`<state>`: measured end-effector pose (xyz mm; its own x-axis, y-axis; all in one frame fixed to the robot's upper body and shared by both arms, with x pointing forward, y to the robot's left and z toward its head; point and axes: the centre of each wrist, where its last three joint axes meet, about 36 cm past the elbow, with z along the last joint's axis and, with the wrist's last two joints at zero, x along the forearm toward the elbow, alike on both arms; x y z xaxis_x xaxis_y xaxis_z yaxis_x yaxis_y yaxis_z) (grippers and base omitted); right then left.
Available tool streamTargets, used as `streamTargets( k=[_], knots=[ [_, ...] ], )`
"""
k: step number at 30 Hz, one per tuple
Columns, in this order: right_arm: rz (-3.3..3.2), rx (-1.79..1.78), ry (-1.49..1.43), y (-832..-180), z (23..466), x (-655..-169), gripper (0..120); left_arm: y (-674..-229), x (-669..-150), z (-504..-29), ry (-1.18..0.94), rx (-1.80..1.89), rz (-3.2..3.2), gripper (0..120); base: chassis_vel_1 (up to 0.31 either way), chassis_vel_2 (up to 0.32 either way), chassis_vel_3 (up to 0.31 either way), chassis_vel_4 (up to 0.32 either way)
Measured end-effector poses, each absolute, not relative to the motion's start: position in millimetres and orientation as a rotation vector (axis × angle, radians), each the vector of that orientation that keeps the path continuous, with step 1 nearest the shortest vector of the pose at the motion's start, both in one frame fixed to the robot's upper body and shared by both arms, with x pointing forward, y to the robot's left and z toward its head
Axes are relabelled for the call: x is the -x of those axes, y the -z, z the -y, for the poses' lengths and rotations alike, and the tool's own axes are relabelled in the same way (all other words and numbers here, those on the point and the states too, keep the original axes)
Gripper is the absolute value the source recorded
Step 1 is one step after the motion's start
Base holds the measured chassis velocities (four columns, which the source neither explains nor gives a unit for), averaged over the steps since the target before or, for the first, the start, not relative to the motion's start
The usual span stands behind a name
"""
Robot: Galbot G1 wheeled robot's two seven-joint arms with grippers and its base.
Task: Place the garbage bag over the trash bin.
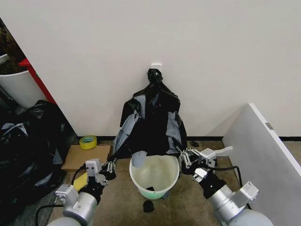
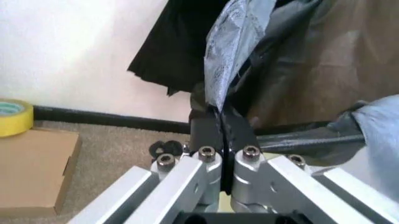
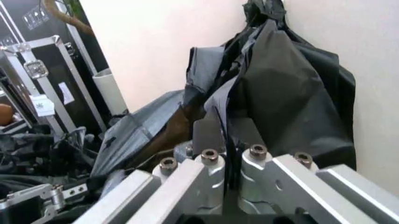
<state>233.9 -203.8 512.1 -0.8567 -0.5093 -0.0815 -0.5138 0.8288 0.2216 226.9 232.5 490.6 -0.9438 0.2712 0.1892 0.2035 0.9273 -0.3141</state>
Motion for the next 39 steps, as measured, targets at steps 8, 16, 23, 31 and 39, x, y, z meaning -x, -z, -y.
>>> streamTargets(
  k=[8,16,23,31,39],
  knots=[
    [-3.084,0.819,-0.464,-505,204,-219,0,-500,-209,-233,-0.412,0.38,2.841,0,0.0,0.0,0.0,0.0],
    [-3.155,0.783,-0.521,-500,208,-211,0,-491,-190,-224,-0.388,0.419,2.801,0,0.0,0.0,0.0,0.0],
    [-3.199,0.674,-0.543,-505,230,-219,0,-489,-188,-221,-0.398,0.466,2.778,0,0.0,0.0,0.0,0.0],
    [-3.184,0.622,-0.648,-526,265,-239,0,-495,-197,-234,-0.358,0.589,2.767,0,0.0,0.0,0.0,0.0],
    [-3.175,0.774,-0.753,-552,300,-250,0,-494,-191,-242,-0.382,0.602,2.568,0,0.0,0.0,0.0,0.0]
  ],
)
